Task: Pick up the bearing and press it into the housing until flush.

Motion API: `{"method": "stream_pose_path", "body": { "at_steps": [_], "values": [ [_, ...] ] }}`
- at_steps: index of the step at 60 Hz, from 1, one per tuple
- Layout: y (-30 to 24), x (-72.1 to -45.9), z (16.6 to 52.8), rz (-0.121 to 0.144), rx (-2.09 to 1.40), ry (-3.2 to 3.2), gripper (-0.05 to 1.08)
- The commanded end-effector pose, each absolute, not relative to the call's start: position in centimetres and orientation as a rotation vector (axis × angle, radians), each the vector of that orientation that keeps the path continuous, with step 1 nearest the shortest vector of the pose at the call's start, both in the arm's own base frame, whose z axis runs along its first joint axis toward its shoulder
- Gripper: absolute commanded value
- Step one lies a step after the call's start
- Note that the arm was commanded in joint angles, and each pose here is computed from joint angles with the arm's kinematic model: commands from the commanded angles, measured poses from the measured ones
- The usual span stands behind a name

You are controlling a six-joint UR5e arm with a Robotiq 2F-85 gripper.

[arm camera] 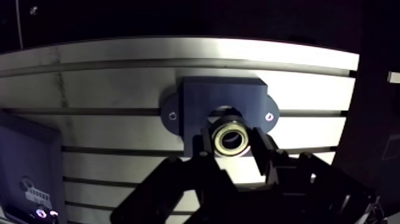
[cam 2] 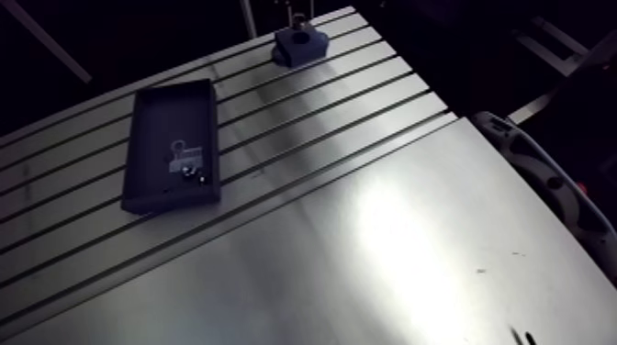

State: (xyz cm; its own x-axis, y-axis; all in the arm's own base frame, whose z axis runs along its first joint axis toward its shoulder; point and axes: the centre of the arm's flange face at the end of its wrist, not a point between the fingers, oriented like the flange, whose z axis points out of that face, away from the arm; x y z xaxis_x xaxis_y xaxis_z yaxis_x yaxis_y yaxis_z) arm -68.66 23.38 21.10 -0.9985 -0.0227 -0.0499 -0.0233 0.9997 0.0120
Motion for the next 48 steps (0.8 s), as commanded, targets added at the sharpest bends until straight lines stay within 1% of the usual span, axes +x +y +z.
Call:
{"method": "stream_pose_path", "body": {
  "at_steps": [1, 23, 48],
  "values": [
    [23.42, -68.76, 20.67, 0.022, -0.033, 3.093, 0.63],
    [23.42, -68.78, 19.86, 0.012, -0.035, 3.085, 0.63],
    [23.39, -68.70, 19.73, 0.011, -0.036, 3.082, 0.63]
  ]
}}
